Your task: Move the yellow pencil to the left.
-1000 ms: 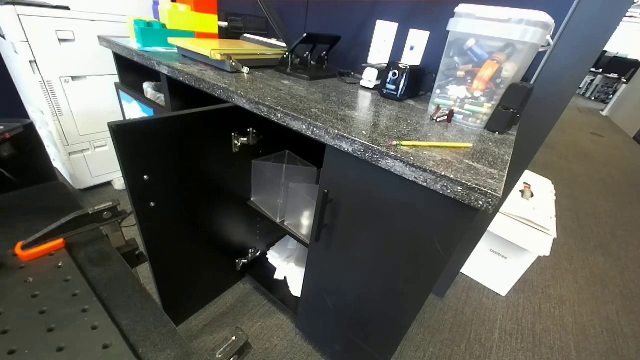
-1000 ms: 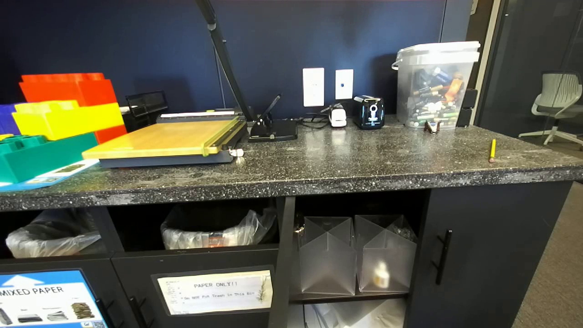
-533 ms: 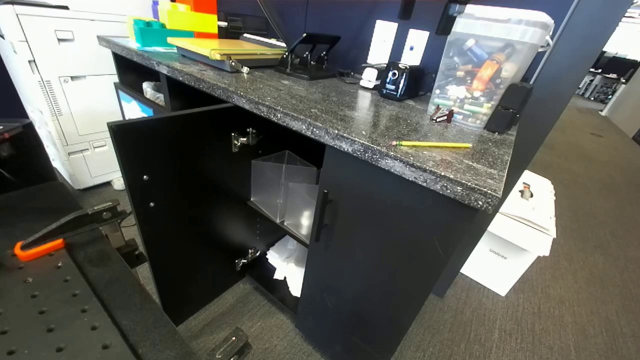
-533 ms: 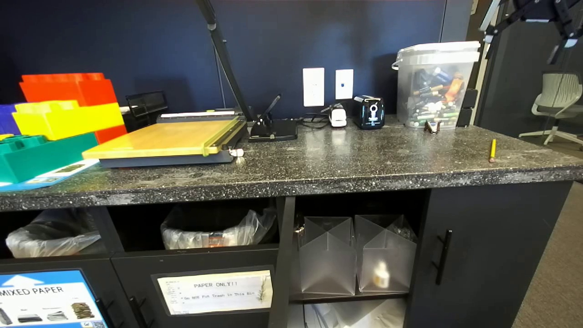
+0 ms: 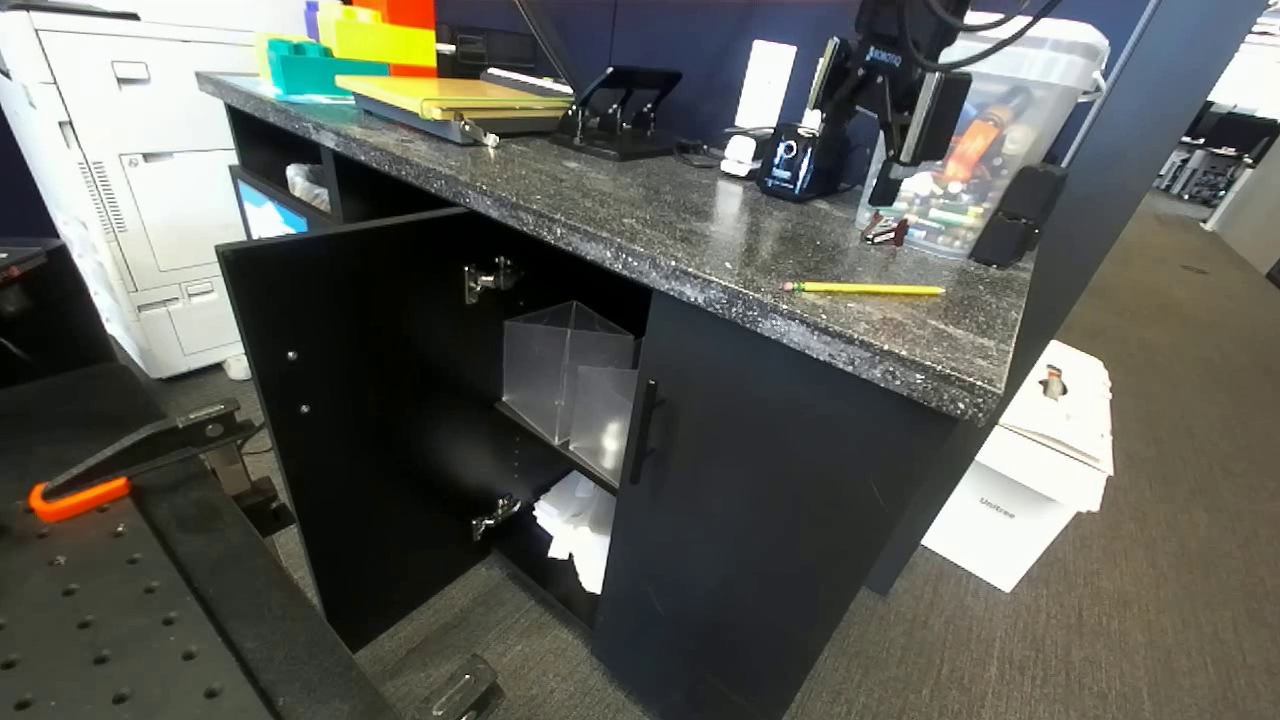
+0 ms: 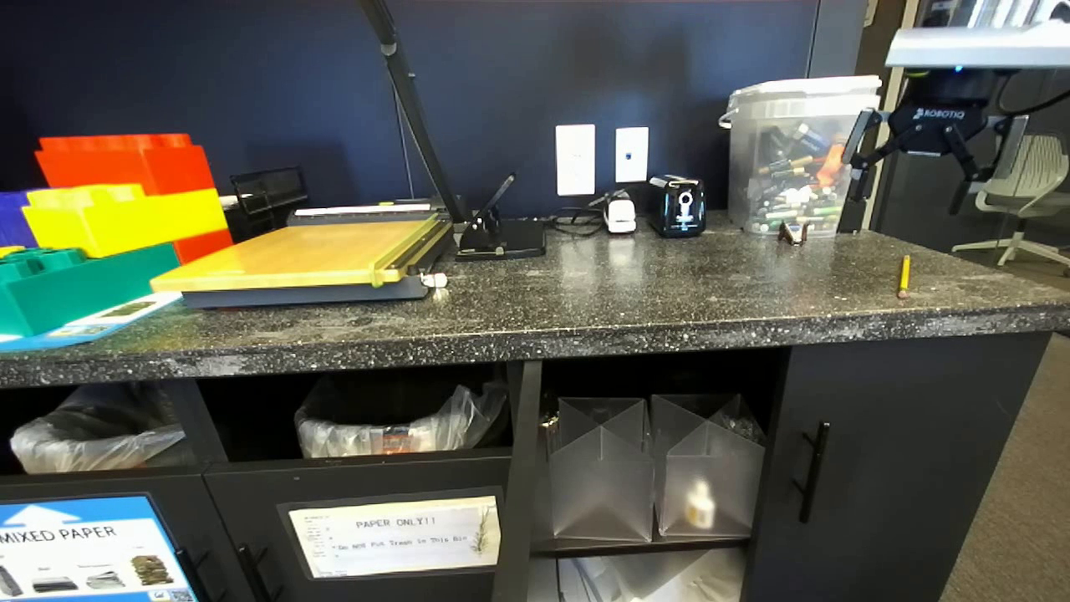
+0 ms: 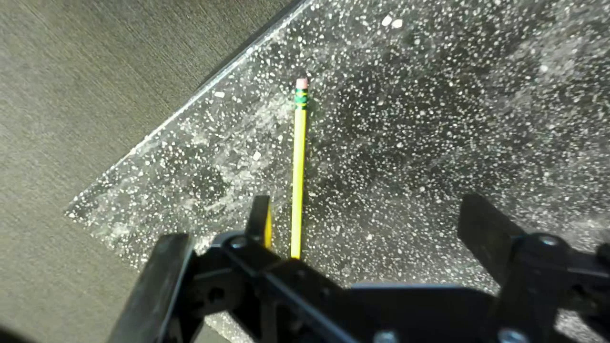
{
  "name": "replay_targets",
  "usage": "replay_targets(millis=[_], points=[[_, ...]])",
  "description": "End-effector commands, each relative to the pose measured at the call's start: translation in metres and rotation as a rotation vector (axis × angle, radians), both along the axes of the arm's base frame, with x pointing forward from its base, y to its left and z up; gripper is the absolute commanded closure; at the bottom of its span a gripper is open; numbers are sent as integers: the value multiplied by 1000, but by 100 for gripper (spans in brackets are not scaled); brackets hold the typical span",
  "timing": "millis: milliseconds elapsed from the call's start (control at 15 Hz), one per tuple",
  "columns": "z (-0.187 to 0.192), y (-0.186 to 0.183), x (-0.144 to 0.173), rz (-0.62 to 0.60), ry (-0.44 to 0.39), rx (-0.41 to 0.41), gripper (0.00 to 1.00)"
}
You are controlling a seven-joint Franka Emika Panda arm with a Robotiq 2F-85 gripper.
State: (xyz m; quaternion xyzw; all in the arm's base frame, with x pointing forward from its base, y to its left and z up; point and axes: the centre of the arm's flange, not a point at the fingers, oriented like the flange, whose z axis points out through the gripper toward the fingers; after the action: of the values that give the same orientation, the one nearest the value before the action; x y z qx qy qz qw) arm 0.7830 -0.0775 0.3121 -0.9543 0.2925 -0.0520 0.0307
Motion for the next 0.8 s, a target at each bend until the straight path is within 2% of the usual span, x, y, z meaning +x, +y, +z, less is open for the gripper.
replay_targets(millis=[0,733], points=[[-18,-17,77,-48,35,-6,0],[-88,-27,94,-116,104,-32,0]])
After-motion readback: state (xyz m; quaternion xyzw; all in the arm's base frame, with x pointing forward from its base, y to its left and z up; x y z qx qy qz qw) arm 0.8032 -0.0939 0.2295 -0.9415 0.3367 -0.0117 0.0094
